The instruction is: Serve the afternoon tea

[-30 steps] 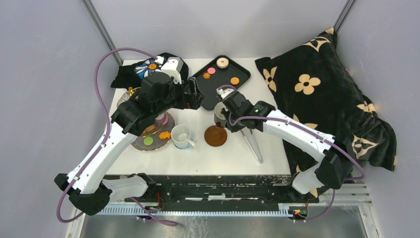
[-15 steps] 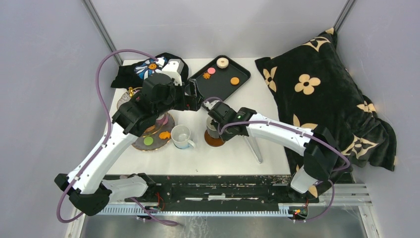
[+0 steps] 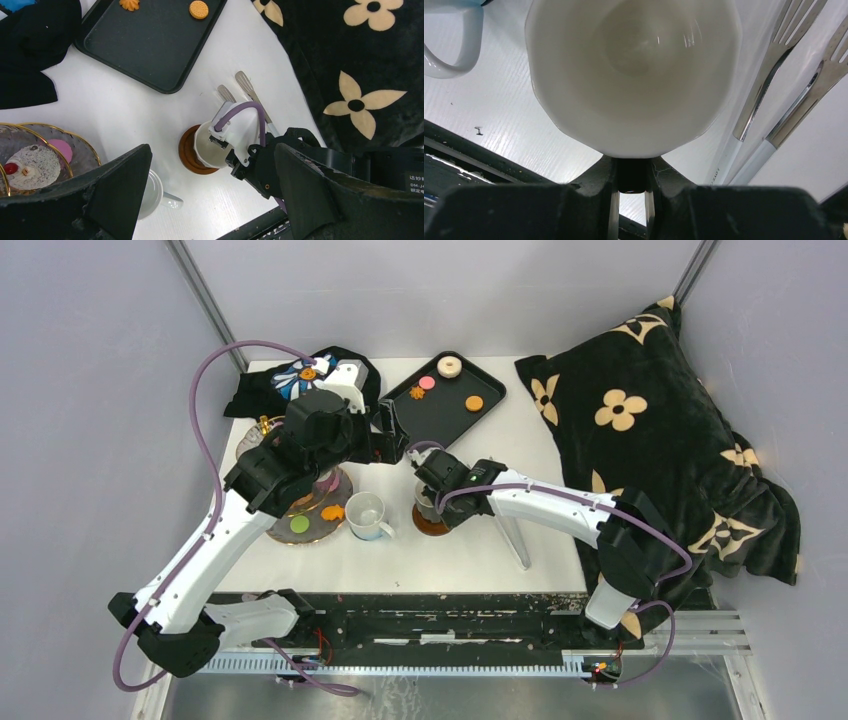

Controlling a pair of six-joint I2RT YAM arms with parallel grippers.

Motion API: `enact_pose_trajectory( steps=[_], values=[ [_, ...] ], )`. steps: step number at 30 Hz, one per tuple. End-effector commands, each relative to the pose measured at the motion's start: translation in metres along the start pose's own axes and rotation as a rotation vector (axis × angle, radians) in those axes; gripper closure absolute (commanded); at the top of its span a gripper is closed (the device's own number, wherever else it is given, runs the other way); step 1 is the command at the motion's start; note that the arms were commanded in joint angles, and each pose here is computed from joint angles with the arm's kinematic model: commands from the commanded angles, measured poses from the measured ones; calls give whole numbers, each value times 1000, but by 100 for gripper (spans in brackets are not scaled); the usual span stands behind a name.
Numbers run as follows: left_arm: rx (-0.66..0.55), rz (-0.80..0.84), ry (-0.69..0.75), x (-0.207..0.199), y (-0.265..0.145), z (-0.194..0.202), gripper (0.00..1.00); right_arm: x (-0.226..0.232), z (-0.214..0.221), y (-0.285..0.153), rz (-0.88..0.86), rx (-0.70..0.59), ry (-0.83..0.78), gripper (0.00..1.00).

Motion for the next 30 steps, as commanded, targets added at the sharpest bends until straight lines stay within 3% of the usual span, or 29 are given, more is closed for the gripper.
enact_pose_trajectory(
  steps=[1, 10, 17, 25, 30],
  values=[
    [-35, 8, -14, -1, -3, -5, 1, 4, -14, -5, -13, -103, 35, 99],
    [-32, 9, -19, -2, -1, -5, 1, 6, -13, -10, -39, -108, 41, 97],
    [-31, 12, -18, -2, -2, -5, 1, 6, -14, -17, -32, -118, 55, 61],
    [-58, 7, -8, -4, -10, -17, 1, -7, -27, -57, 25, -215, 67, 42],
    [-76, -49, -3, -1, -17, -26, 1, -43, -37, -106, 301, -326, 105, 28]
  ],
)
Point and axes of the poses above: each gripper's point midway between its finger pads, its own y axis out along the fingers, its own x axis along the line the jaws close on, z = x × y, the point moved 9 cm from there along -y, back along the fingers, and after that the axes turned 2 degrees about -y, right-handed, at the moved point
